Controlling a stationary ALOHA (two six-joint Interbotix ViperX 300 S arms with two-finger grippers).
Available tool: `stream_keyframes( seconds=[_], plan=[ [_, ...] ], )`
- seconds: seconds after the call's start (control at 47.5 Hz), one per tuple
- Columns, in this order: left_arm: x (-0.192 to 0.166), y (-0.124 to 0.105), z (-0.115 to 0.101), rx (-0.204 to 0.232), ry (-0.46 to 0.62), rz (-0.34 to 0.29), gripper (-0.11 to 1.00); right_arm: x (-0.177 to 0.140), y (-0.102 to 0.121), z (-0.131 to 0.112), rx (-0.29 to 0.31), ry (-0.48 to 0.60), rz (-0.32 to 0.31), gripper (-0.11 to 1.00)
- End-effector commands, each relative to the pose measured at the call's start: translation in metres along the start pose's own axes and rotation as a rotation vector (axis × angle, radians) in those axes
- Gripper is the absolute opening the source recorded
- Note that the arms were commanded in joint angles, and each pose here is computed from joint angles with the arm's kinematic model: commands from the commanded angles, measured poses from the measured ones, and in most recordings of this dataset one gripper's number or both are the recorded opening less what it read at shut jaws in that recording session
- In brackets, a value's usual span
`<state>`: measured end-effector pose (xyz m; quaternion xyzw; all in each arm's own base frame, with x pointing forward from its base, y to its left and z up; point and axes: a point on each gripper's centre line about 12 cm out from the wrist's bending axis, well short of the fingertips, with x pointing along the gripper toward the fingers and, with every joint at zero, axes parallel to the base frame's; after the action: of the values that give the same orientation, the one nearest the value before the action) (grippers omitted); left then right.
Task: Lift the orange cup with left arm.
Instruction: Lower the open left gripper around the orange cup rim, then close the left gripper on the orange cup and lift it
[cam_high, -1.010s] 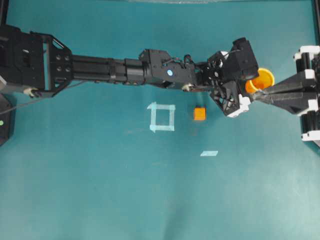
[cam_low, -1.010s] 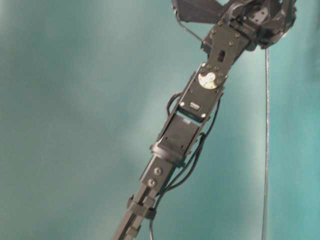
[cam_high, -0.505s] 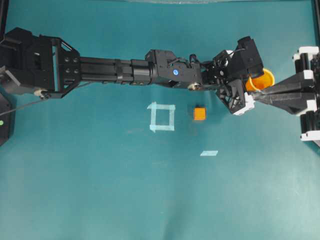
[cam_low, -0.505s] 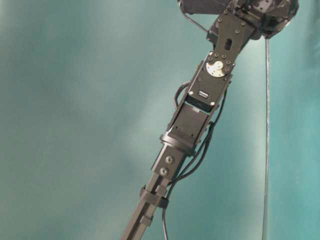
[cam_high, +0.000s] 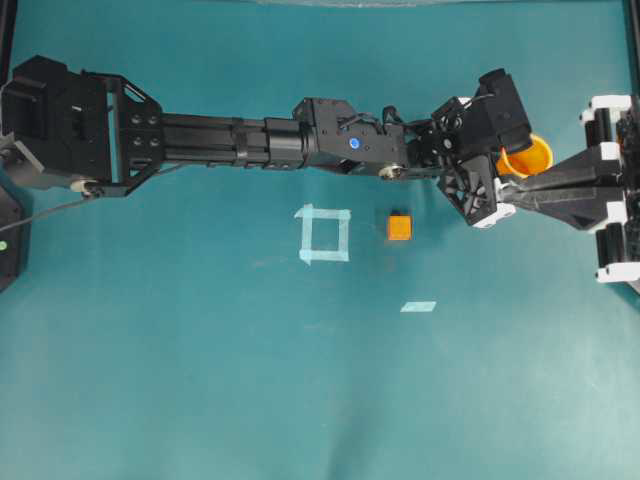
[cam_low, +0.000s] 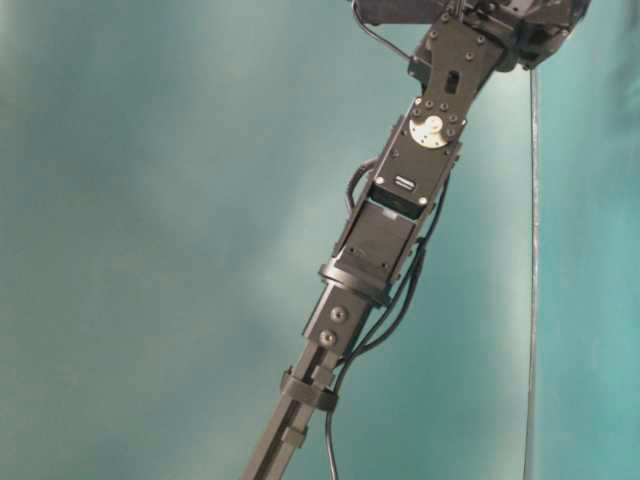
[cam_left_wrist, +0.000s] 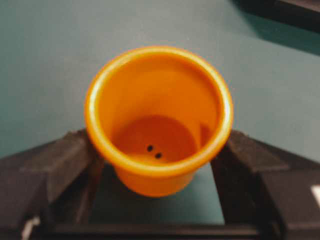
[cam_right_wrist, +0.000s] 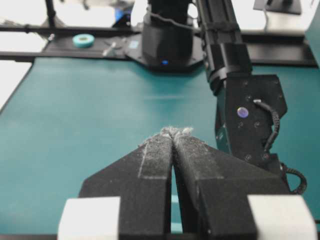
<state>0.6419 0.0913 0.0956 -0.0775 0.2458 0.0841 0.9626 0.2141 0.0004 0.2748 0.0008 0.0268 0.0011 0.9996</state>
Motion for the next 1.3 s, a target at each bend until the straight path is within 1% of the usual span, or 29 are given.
stream_keyframes(
  seconds=[0.0, 0.231, 0.358, 0.547, 0.737, 0.842, 1.01, 1.284],
  plan=[
    [-0.008, -0.007, 0.024, 0.01, -0.057, -0.012, 0.66, 0.002, 0.0, 0.011, -0.002, -0.029, 0.002, 0.0],
    [-0.009, -0.011, 0.026, 0.025, -0.055, -0.017, 0.66, 0.002, 0.0, 0.013, -0.002, -0.032, 0.002, 0.0],
    [-0.012, -0.012, 0.031, 0.029, -0.057, -0.016, 0.66, 0.002, 0.0, 0.011, -0.002, -0.028, 0.002, 0.0],
    [-0.021, -0.014, 0.048, 0.031, -0.059, -0.015, 0.67, 0.002, 0.0, 0.013, 0.0, -0.032, 0.002, 0.0],
    [-0.03, -0.015, 0.062, 0.065, -0.041, -0.011, 0.67, 0.002, 0.0, 0.014, 0.0, -0.035, 0.002, 0.0],
    [-0.034, -0.016, 0.072, 0.074, -0.041, -0.01, 0.67, 0.002, 0.0, 0.014, -0.002, -0.037, 0.002, 0.0],
    [-0.04, -0.018, 0.086, 0.074, -0.067, -0.013, 0.67, 0.002, 0.0, 0.014, 0.0, -0.037, 0.002, 0.0],
    [-0.046, -0.02, 0.103, 0.078, -0.09, -0.013, 0.67, 0.001, 0.002, 0.014, 0.0, -0.035, 0.009, 0.0]
  ],
)
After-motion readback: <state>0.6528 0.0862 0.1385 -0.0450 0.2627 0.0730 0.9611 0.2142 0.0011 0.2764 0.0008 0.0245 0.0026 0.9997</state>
